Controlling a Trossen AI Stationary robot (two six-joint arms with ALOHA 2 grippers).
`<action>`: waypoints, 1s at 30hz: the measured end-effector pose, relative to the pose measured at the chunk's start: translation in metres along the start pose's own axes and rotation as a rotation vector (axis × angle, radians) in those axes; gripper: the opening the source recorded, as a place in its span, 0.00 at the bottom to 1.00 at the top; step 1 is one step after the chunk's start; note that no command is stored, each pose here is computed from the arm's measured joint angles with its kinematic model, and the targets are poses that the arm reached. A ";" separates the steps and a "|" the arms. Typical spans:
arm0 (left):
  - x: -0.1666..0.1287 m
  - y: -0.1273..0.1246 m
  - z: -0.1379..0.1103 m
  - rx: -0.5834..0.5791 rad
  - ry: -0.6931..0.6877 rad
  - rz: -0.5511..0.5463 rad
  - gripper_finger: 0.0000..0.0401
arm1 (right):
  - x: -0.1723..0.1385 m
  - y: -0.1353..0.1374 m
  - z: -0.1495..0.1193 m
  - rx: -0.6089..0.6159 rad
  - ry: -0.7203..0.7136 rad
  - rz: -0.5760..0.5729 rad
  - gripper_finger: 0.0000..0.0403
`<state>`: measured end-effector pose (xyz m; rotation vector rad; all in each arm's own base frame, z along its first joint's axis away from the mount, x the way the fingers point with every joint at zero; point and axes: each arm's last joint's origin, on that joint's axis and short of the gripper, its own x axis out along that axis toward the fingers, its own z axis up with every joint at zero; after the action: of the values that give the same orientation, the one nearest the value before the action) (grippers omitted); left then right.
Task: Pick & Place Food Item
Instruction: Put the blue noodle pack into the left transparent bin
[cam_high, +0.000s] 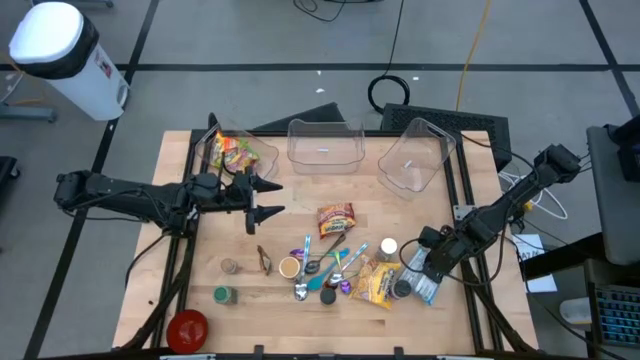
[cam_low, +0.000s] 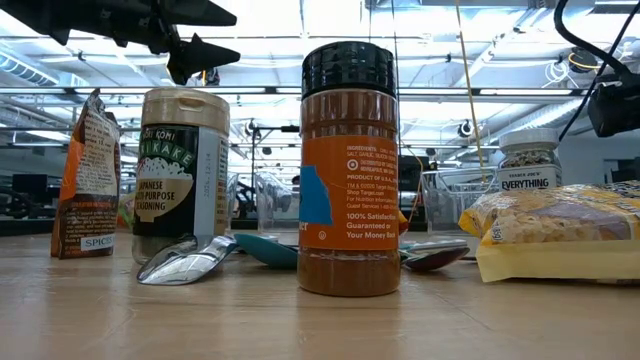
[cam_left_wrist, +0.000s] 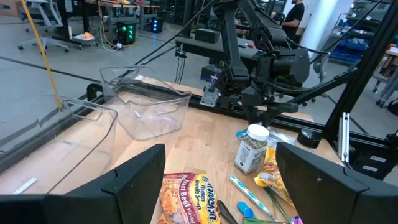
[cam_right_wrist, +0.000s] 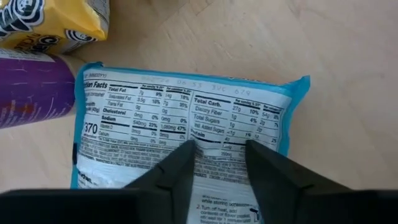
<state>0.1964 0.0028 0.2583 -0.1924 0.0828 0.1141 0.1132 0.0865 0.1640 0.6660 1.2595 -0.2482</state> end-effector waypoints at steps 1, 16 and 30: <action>0.000 0.000 0.000 0.000 0.000 0.000 0.78 | 0.000 0.000 0.000 0.000 0.000 0.000 0.27; 0.000 0.000 0.000 0.000 0.000 0.000 0.78 | -0.010 0.003 0.001 -0.062 0.005 -0.005 0.00; 0.000 0.000 0.000 0.000 0.001 0.000 0.78 | -0.073 0.016 0.018 -0.246 -0.393 -0.080 0.00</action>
<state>0.1964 0.0027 0.2582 -0.1923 0.0836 0.1141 0.1129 0.0755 0.2401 0.3346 0.9195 -0.2701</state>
